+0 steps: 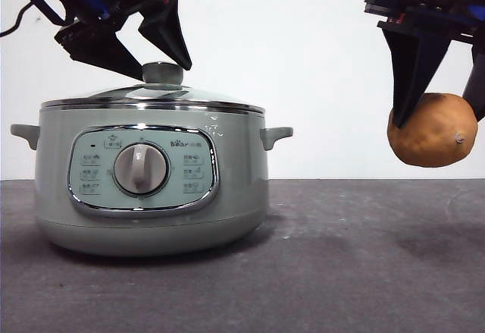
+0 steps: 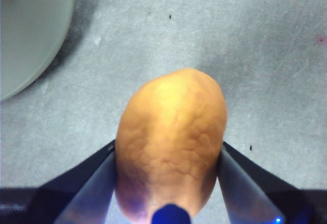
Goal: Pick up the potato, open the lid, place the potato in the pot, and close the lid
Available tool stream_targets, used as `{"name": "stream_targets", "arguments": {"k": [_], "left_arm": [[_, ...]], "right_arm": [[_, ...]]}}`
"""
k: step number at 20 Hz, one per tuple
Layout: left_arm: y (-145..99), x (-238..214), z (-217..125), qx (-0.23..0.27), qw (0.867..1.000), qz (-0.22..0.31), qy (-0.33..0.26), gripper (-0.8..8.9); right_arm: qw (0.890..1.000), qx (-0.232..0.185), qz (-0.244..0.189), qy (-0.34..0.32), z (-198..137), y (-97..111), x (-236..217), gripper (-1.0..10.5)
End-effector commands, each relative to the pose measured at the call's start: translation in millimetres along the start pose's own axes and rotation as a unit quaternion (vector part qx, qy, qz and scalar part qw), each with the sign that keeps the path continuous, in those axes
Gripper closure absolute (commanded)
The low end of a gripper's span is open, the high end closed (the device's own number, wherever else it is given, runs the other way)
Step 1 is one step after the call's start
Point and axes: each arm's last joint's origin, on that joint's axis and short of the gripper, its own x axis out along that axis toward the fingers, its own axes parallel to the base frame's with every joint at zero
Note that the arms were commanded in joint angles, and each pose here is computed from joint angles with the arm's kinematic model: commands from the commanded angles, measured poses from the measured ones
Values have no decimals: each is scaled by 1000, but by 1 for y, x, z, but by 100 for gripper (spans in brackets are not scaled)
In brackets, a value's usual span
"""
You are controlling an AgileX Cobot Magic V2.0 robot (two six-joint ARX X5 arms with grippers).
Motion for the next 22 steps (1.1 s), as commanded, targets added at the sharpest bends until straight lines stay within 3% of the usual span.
{"name": "stream_targets", "arguments": {"k": [1,2,4,7,15,22], "left_arm": [[0,6,-2,6,1000,-2,6,443],[0,8,-3,6,1000,-2,11,492],[0,8,-5,6,1000,-2,18,692],[-1,8,-4,6,1000,-6,17,826],[-2,-6,5,21,1000,-7,-18,826],[-8,-83,27,41,990,32,-128,826]], "right_arm": [[1000,-2,-2,-3,1,0,-1,948],[1000,-2,-2,-3,1,0,-1,948],[1000,-2,-2,-3,1,0,-1,948],[1000,-2,-2,-3,1,0,-1,948],[1000,-1,4,-19,4,1,-1,948],[997,0,27,-77,21,7,-12,949]]}}
